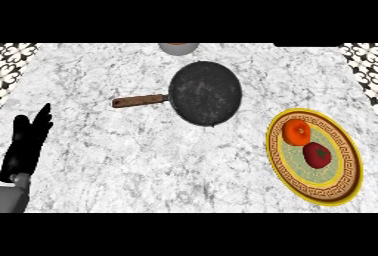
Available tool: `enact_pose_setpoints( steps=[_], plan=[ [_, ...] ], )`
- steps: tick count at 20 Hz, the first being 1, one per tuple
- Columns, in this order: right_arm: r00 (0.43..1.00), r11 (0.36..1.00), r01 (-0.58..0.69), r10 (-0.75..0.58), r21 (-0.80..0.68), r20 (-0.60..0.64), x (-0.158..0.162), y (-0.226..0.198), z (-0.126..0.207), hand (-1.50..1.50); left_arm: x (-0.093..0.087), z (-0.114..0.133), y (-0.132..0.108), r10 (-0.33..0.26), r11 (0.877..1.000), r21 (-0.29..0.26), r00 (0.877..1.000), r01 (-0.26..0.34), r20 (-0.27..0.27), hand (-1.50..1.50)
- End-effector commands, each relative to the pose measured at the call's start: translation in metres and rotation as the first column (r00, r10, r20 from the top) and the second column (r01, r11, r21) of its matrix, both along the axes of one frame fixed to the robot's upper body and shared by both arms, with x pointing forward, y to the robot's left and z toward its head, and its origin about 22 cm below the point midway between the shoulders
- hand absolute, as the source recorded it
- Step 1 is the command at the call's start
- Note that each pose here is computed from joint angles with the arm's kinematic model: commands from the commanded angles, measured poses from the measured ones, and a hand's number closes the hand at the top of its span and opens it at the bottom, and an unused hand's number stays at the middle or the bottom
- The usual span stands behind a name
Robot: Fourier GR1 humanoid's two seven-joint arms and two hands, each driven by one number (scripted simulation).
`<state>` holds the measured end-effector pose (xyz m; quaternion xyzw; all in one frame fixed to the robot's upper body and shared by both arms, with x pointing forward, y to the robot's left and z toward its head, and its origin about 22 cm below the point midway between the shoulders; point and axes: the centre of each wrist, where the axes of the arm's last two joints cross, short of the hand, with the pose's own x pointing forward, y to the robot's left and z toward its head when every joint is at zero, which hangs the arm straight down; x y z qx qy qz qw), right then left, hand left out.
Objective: Pick the tomato from the plate and place it in the pan
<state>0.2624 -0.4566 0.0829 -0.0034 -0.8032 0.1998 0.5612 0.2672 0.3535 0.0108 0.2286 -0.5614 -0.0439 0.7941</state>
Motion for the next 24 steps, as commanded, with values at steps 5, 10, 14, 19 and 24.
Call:
enact_pose_setpoints(
  steps=[5,10,14,19,24],
  plan=[
    [0.995,0.833,-0.071,0.021,-0.548,-0.096,0.017,0.012,0.084,-1.50,0.005,-0.002,-0.012,-0.003,1.000,-0.001,1.000,0.003,-0.011,0.00],
    [0.980,0.668,-0.175,0.049,-0.724,-0.192,0.016,0.051,0.081,-1.50,-0.010,-0.011,-0.012,0.000,1.000,-0.005,1.000,0.000,-0.009,0.00],
    [0.974,0.573,-0.196,0.020,-0.796,-0.226,0.023,0.078,0.077,-1.50,-0.003,0.004,0.008,0.000,1.000,-0.003,1.000,0.000,-0.006,0.00],
    [0.947,0.481,-0.281,-0.005,-0.831,-0.322,0.011,0.088,0.039,-1.50,-0.001,0.006,0.011,0.004,1.000,0.017,1.000,-0.004,-0.006,0.00],
    [0.952,0.474,-0.254,-0.030,-0.843,-0.304,0.028,0.092,0.032,-1.50,-0.009,-0.008,-0.009,0.004,1.000,-0.005,1.000,-0.004,-0.018,0.00]
  ],
)
